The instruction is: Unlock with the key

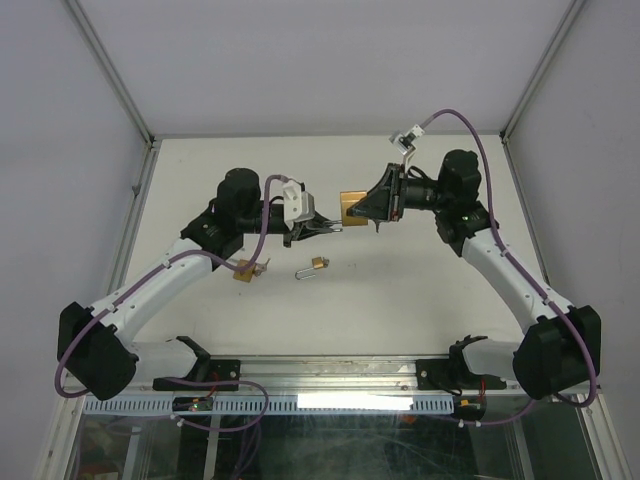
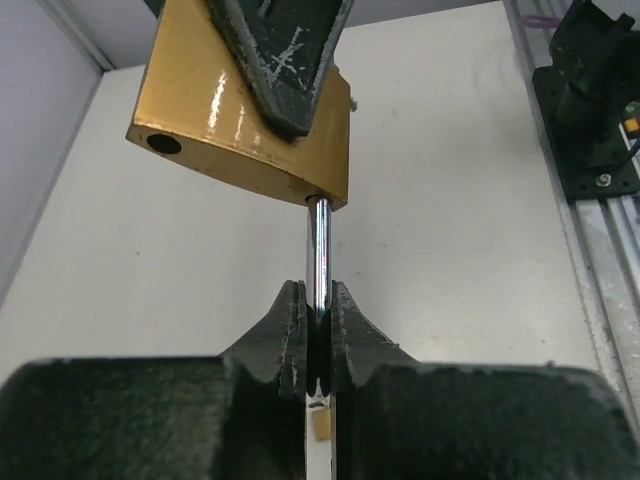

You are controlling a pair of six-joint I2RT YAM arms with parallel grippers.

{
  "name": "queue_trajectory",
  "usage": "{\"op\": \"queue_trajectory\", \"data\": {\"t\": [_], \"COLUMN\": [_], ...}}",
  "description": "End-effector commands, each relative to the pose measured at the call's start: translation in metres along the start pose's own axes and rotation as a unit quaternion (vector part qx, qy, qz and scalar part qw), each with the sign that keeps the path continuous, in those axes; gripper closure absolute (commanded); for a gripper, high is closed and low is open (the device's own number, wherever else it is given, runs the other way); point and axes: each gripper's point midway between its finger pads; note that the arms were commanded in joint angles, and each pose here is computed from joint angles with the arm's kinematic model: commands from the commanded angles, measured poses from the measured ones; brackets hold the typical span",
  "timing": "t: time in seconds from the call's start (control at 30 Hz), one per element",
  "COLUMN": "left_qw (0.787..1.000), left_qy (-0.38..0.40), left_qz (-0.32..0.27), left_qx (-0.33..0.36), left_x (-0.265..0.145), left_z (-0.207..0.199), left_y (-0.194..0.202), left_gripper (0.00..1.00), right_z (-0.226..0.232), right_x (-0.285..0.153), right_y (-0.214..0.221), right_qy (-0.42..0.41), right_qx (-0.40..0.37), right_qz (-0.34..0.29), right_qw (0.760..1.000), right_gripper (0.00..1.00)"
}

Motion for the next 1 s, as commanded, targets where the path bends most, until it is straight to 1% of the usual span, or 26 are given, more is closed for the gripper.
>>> {"op": "queue_trajectory", "data": {"t": [0.0, 0.07, 0.1, 0.17, 0.23, 0.3, 0.4, 0.43, 0.47, 0.53, 0.57, 0.6, 0.63, 0.73, 0.87, 0.97], "left_qw": [0.999, 0.991, 0.983, 0.961, 0.938, 0.922, 0.902, 0.894, 0.886, 0.877, 0.876, 0.877, 0.879, 0.880, 0.878, 0.894], "left_qy": [-0.012, -0.028, -0.020, -0.002, 0.009, 0.015, 0.030, 0.035, 0.046, 0.072, 0.078, 0.075, 0.067, 0.049, 0.033, 0.031], "left_qz": [-0.014, -0.004, 0.012, 0.039, 0.068, 0.092, 0.118, 0.125, 0.128, 0.133, 0.137, 0.142, 0.146, 0.150, 0.148, 0.133], "left_qx": [-0.050, -0.133, -0.183, -0.272, -0.341, -0.377, -0.414, -0.429, -0.442, -0.456, -0.455, -0.453, -0.448, -0.448, -0.454, -0.427], "left_x": [0.002, 0.004, 0.009, 0.017, 0.026, 0.035, 0.051, 0.056, 0.061, 0.069, 0.072, 0.073, 0.073, 0.066, 0.055, 0.049], "left_z": [0.002, 0.006, 0.003, -0.004, -0.010, -0.013, -0.013, -0.012, -0.012, -0.011, -0.009, -0.006, -0.002, 0.005, 0.013, 0.018], "left_y": [-0.015, -0.007, 0.007, 0.030, 0.059, 0.087, 0.120, 0.129, 0.136, 0.146, 0.151, 0.156, 0.161, 0.169, 0.164, 0.145], "left_gripper": [1.00, 1.00, 1.00, 1.00, 1.00, 1.00, 1.00, 0.96, 0.83, 0.36, 0.17, 0.04, 0.01, 0.01, 0.01, 0.01], "right_z": [0.018, 0.003, -0.010, -0.035, -0.065, -0.094, -0.128, -0.135, -0.141, -0.152, -0.158, -0.163, -0.167, -0.182, -0.206, -0.220], "right_x": [-0.002, -0.003, -0.003, -0.005, -0.007, -0.013, -0.017, -0.017, -0.017, -0.018, -0.020, -0.021, -0.024, -0.035, -0.050, -0.057], "right_y": [-0.024, -0.010, 0.001, 0.024, 0.044, 0.061, 0.088, 0.096, 0.106, 0.124, 0.134, 0.142, 0.148, 0.166, 0.173, 0.176], "right_qy": [-0.010, 0.011, 0.028, 0.061, 0.106, 0.156, 0.192, 0.193, 0.193, 0.193, 0.194, 0.195, 0.198, 0.220, 0.249, 0.251], "right_qx": [-0.066, -0.059, -0.046, -0.014, 0.017, 0.040, 0.082, 0.097, 0.113, 0.145, 0.163, 0.179, 0.196, 0.234, 0.258, 0.262], "right_qz": [-0.036, -0.021, -0.014, -0.004, -0.005, -0.007, 0.013, 0.025, 0.039, 0.061, 0.073, 0.084, 0.092, 0.107, 0.099, 0.097], "right_qw": [0.997, 0.998, 0.998, 0.998, 0.994, 0.987, 0.978, 0.976, 0.974, 0.969, 0.965, 0.961, 0.956, 0.941, 0.928, 0.927], "right_gripper": [1.00, 1.00, 1.00, 1.00, 1.00, 1.00, 1.00, 1.00, 1.00, 1.00, 1.00, 1.00, 1.00, 1.00, 1.00, 1.00]}}
Point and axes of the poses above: each gripper's point midway between its finger pads, its own x axis out along the fingers, its own z axis along the line the jaws close on, y = z × x, and after that the axes turned 2 degrees about -x, right-handed
